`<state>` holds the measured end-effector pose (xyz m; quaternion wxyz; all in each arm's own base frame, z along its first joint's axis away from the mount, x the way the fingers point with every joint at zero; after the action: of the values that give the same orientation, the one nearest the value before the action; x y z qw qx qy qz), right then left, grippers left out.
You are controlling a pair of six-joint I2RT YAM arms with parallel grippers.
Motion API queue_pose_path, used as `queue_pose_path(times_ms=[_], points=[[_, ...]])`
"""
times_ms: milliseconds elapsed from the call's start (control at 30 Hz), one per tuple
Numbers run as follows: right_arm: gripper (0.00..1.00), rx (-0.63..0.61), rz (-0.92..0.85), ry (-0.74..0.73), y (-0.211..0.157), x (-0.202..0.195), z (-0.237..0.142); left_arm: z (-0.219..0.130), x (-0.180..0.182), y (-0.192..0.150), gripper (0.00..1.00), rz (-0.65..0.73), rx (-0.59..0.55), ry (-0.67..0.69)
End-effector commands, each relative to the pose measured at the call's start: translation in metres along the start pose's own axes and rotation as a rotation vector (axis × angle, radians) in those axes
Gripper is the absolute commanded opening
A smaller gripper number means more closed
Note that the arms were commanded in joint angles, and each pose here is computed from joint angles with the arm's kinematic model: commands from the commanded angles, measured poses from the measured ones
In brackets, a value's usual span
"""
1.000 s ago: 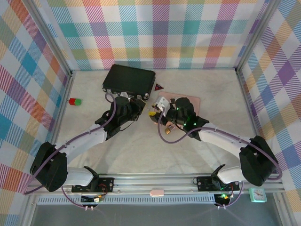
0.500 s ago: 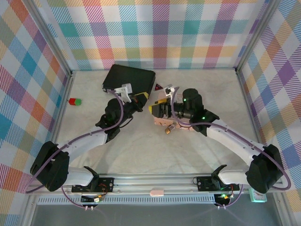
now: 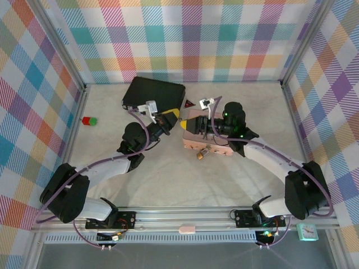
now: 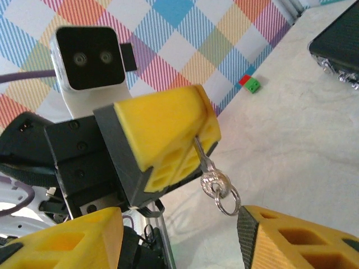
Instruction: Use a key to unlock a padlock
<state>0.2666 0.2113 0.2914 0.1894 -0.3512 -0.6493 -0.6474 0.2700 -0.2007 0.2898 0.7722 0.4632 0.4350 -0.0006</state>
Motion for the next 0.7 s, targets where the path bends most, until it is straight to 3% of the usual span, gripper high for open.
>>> queue_pose_path(times_ms=[0, 500, 667], points=[[0.54, -0.024, -0.053, 0.096, 0.004, 0.007, 0.002, -0.001, -0.008, 0.008, 0.00, -0.005, -0.041, -0.074], [0.33, -0.071, -0.077, 0.101, 0.007, -0.004, 0.009, -0.003, -0.008, 0.004, 0.00, -0.054, -0.035, -0.101], [0.15, -0.072, -0.067, 0.115, 0.007, -0.004, 0.011, -0.004, -0.008, 0.004, 0.00, -0.057, -0.039, -0.100]])
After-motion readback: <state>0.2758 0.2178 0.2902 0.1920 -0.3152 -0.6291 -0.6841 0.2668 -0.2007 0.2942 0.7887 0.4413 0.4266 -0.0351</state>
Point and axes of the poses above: each hand's point on the last joint's axis, 136 mm out from that joint toward the fingers, its own z axis out along the fingers, its own x axis along the line the jaws close on, y = z × x, the point moved 10 cm from there along -z, back along the fingers, and after that the axes turned 2 degrees about -z, right-handed, at the moved point
